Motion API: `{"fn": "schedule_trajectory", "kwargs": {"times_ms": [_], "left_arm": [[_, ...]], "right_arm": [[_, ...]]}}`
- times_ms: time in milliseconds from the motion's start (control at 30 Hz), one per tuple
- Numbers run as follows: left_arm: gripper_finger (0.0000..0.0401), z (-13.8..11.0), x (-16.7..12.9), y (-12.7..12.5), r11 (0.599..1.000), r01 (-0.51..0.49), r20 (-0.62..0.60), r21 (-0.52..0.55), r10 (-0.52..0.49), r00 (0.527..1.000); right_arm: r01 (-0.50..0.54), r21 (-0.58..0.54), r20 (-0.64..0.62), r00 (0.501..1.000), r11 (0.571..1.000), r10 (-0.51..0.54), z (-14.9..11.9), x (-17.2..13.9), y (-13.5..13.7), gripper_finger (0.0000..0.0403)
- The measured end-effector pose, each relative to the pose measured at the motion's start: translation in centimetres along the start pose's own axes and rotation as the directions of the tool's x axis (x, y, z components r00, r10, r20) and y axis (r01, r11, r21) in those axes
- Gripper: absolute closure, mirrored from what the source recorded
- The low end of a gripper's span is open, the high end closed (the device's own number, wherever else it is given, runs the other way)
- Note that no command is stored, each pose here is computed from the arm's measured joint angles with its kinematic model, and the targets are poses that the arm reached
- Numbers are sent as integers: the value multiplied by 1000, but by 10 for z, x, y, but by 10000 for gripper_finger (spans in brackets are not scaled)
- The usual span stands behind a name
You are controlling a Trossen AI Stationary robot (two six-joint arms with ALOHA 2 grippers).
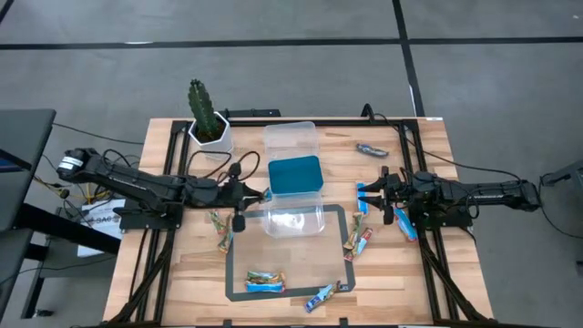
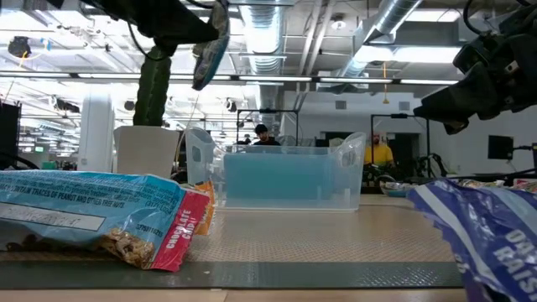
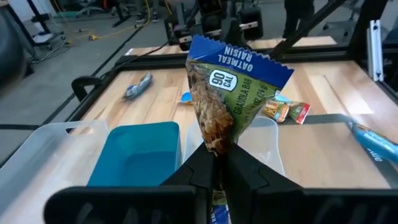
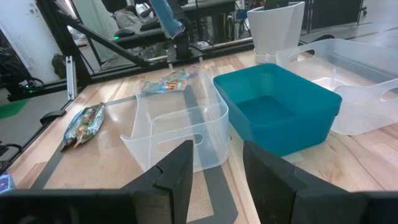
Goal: Pick and place Granola Bars by type
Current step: Put the blue granola bar into the bottom transparent bin
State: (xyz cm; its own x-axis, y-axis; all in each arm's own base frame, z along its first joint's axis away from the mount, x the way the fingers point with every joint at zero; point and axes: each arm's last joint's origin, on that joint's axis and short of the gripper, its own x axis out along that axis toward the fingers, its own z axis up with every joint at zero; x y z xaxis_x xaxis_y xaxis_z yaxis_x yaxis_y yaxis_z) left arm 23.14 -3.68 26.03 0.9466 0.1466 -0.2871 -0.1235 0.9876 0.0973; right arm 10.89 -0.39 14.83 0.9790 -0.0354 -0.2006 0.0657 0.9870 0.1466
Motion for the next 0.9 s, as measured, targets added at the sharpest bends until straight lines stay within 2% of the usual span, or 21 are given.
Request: {"fn": "schedule_trajectory", "kwargs": {"times_ms": [233, 333, 500, 633, 900], "left_arm": [[357, 17, 34, -10, 997, -3, -72, 77, 8, 997], [354, 16, 55, -16, 995, -1, -120, 100, 13, 993], [363, 5, 92, -29, 991, 21, -194, 132, 5, 981], [373, -13, 116, -37, 987, 37, -271, 156, 7, 962], [380, -36, 134, -43, 981, 58, -377, 187, 17, 926]], "right_arm": [[0, 0, 0, 1000, 1000, 0, 0, 0, 0, 269], [0, 0, 0, 1000, 1000, 0, 0, 0, 0, 270], [0, 0, 0, 1000, 1000, 0, 0, 0, 0, 268], [0, 0, 0, 1000, 1000, 0, 0, 0, 0, 269], [0, 0, 0, 1000, 1000, 0, 0, 0, 0, 268]]}}
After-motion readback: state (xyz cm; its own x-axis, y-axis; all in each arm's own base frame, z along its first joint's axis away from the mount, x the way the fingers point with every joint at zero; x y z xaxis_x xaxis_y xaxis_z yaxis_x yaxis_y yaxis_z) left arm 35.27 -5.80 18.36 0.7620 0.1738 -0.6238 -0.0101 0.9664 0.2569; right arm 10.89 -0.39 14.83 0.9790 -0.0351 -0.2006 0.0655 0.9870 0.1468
